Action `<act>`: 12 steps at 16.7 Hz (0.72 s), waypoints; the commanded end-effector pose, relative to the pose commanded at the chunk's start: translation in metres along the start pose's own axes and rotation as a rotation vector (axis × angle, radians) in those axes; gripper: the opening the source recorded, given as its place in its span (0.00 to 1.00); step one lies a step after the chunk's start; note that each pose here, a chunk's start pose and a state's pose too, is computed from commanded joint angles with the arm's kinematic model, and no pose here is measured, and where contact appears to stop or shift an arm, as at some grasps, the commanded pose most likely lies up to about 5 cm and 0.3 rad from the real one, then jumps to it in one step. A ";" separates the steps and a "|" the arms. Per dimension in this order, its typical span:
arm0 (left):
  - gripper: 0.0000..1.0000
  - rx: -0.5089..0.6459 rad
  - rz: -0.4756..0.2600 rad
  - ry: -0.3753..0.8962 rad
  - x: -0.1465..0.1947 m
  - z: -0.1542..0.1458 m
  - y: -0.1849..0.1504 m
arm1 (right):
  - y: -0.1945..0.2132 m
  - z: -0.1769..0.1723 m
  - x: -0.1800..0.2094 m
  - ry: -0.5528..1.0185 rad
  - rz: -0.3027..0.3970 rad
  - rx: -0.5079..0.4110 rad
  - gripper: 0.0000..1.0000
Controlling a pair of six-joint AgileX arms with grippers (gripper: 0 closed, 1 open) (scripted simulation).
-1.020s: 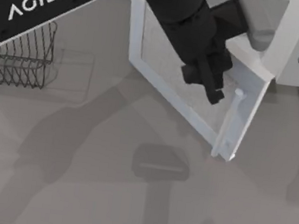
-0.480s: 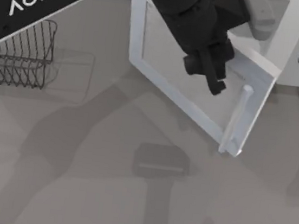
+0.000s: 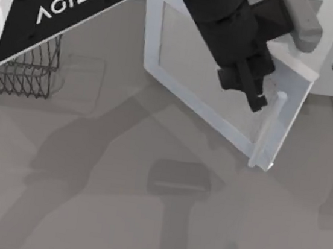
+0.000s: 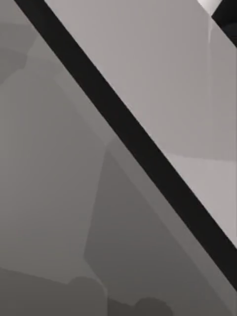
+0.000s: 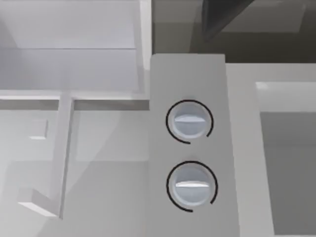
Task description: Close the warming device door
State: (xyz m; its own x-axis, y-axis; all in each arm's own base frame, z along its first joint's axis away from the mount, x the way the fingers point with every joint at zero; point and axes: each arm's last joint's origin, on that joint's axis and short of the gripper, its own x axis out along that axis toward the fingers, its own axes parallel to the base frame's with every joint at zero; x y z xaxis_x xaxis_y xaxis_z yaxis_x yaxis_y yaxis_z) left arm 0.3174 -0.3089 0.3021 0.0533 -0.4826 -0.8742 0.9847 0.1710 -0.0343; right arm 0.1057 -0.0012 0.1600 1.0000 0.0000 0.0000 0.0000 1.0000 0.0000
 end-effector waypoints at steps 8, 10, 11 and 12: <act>0.00 0.057 -0.004 -0.034 -0.017 0.008 -0.014 | 0.000 0.000 0.000 0.000 0.000 0.000 1.00; 0.00 0.115 -0.040 -0.044 -0.031 0.014 -0.035 | 0.000 0.000 0.000 0.000 0.000 0.000 1.00; 0.00 0.140 -0.053 -0.051 -0.038 0.017 -0.045 | 0.000 0.000 0.000 0.000 0.000 0.000 1.00; 0.00 0.154 -0.061 -0.055 -0.043 0.019 -0.051 | 0.000 0.000 0.000 0.000 0.000 0.000 1.00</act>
State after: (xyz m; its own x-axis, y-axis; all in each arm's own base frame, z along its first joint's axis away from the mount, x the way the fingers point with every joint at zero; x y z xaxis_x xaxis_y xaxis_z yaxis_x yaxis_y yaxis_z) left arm 0.2678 -0.3135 0.3509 -0.0027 -0.5352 -0.8448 0.9999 0.0082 -0.0084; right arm 0.1057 -0.0012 0.1600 1.0000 0.0000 0.0000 0.0000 1.0000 0.0000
